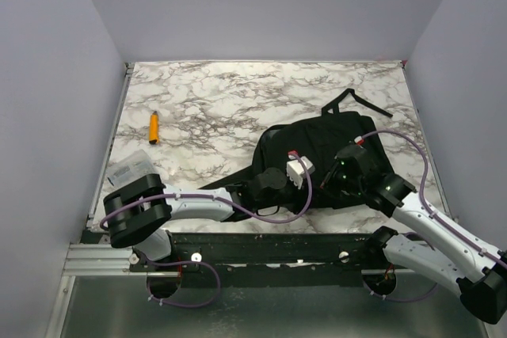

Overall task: Pack the student bag
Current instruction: Zip the student bag at the center of the board.

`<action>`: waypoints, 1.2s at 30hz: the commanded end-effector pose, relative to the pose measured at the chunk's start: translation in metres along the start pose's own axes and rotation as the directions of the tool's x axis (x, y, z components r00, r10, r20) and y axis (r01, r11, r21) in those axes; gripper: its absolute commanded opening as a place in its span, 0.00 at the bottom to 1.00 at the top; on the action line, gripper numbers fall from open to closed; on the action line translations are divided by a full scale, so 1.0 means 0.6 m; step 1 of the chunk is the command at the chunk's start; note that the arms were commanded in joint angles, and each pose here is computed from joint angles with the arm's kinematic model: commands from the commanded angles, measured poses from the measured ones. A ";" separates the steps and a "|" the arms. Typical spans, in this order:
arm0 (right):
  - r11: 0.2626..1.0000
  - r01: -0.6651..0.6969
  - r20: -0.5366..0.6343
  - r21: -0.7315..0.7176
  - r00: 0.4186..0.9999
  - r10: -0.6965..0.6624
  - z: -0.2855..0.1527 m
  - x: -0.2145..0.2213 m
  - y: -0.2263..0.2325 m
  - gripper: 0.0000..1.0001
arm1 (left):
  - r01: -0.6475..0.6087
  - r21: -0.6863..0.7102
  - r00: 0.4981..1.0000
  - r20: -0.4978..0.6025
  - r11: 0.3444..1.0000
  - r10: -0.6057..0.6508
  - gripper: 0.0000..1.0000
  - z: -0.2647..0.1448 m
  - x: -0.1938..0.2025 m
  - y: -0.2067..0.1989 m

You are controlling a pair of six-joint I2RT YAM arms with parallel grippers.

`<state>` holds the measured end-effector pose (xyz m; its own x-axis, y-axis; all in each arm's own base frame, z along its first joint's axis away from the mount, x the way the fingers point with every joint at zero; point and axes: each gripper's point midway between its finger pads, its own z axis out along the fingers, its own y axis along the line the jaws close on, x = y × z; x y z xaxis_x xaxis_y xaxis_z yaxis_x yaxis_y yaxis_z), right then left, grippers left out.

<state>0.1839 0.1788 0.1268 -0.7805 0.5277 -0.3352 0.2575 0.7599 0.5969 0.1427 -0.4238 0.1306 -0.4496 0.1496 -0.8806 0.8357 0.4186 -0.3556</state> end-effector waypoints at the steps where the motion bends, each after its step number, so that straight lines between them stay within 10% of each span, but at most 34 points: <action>1: 0.996 -0.082 0.008 -0.047 0.997 0.082 -0.011 -0.004 0.019 0.00 | 0.035 -0.005 0.994 0.107 0.999 -0.034 0.40 0.024 -0.047 -0.009; 21: 0.992 -0.114 0.053 -0.056 0.992 0.117 -0.034 -0.018 0.019 0.01 | 0.287 -0.066 0.951 0.140 0.956 -0.276 0.31 0.061 -0.047 0.023; 29: 0.997 -0.073 0.075 -0.033 0.994 0.076 -0.037 -0.025 0.013 0.01 | 0.254 -0.079 0.954 0.188 0.964 -0.236 0.00 0.058 -0.065 0.032; 36: 0.971 -0.036 0.260 0.236 0.965 -0.028 -0.102 -0.085 -0.069 0.67 | 0.239 -0.044 0.958 0.177 0.970 -0.228 0.00 0.050 -0.058 0.023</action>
<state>0.1861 0.1465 0.1599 -0.6779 0.6103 -0.4099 0.3312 0.7513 0.5709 0.1714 -0.4483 0.1267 -0.6090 -0.0463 -0.7918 0.6690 0.5064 -0.5441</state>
